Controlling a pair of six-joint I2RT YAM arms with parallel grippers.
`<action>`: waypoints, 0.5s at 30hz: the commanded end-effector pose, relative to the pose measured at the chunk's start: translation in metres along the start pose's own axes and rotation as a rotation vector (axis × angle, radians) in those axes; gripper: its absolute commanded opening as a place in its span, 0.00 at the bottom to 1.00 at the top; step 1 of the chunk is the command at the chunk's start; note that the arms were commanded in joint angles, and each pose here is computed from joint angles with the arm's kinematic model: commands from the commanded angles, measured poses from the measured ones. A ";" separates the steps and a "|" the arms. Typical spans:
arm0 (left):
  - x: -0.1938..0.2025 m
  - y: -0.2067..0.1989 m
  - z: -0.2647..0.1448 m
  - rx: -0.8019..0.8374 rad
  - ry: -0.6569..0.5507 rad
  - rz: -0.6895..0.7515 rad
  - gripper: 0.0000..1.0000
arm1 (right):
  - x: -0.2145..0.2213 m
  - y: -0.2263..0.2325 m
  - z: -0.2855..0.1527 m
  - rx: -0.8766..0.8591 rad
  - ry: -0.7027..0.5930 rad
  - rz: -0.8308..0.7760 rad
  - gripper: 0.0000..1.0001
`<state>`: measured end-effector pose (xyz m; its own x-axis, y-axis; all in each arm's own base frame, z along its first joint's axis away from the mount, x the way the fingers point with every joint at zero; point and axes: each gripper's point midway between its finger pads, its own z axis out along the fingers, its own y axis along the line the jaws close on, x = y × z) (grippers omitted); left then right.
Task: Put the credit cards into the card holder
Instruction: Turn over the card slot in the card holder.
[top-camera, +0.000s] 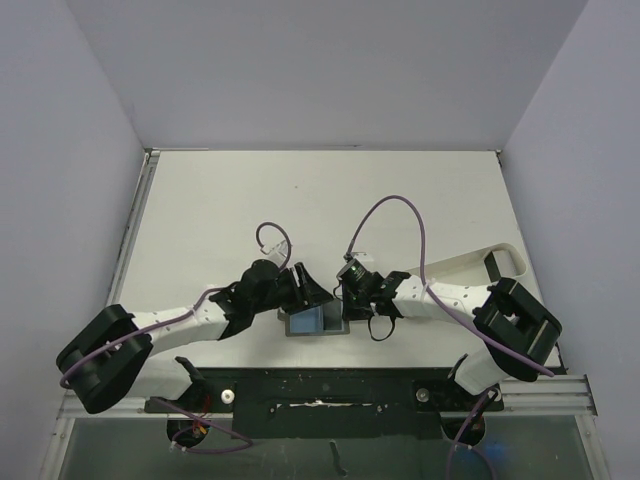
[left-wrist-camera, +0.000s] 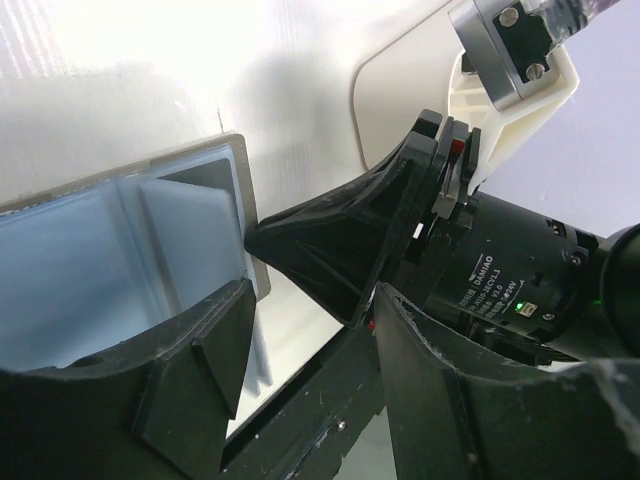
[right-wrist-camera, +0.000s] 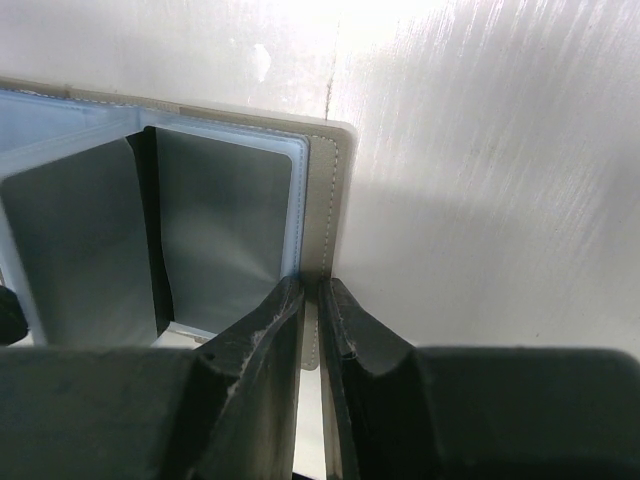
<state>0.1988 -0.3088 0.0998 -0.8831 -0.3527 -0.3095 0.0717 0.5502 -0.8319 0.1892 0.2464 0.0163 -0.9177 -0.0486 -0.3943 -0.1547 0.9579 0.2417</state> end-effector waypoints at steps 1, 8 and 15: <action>-0.001 -0.017 0.005 0.080 -0.002 0.024 0.50 | -0.009 0.010 -0.002 -0.024 -0.030 0.013 0.14; -0.001 -0.025 0.011 0.106 0.000 0.048 0.50 | -0.023 0.012 -0.013 -0.023 -0.079 0.009 0.17; -0.004 -0.018 0.011 0.062 -0.014 0.062 0.50 | -0.046 0.001 -0.038 0.015 -0.159 0.019 0.21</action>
<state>0.1958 -0.3188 0.0914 -0.8960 -0.3236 -0.3040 0.0880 0.5419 -0.8358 0.1924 0.2386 0.0255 -0.9085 -0.0391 -0.4161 -0.1428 0.9647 0.2211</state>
